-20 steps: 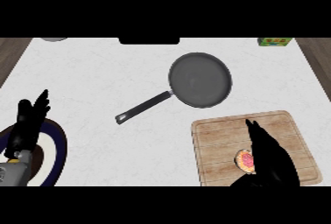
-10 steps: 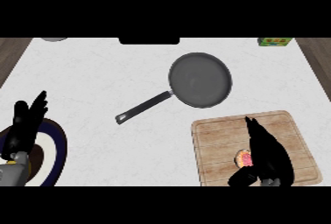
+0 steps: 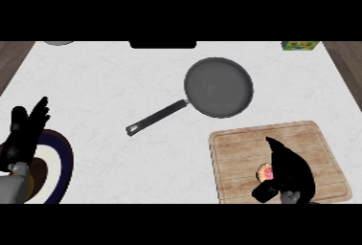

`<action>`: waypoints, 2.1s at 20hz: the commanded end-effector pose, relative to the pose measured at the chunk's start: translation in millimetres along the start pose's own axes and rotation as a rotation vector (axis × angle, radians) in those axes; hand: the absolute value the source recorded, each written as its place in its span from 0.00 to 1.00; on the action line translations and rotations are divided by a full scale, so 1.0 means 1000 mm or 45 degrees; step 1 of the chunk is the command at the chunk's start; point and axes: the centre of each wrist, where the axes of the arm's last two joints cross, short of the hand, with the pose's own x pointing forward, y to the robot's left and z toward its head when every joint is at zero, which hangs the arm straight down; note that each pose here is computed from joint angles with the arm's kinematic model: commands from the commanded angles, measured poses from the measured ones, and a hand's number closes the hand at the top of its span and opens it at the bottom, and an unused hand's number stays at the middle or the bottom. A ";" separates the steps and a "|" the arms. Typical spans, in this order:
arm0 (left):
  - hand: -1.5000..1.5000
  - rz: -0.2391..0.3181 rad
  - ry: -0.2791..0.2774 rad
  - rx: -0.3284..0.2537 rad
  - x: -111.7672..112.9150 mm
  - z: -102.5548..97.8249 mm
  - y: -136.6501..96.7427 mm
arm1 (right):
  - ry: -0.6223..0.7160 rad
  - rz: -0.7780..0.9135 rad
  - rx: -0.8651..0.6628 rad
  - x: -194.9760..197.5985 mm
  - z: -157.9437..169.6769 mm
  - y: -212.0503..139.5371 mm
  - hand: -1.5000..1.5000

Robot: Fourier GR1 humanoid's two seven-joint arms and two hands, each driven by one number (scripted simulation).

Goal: Pick the cupcake from the cutting board and place it in the pan

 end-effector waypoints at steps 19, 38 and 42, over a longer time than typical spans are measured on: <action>0.50 -0.013 -0.001 0.023 -0.007 -0.001 -0.001 | 0.112 0.023 -0.216 -0.063 0.015 0.015 1.00; 0.50 -0.010 0.001 0.000 -0.010 0.013 0.000 | -0.336 -0.286 -0.889 0.029 0.044 -0.056 1.00; 0.50 0.001 -0.001 -0.019 -0.011 0.002 -0.021 | -0.332 -0.395 -0.872 0.067 0.001 -0.079 1.00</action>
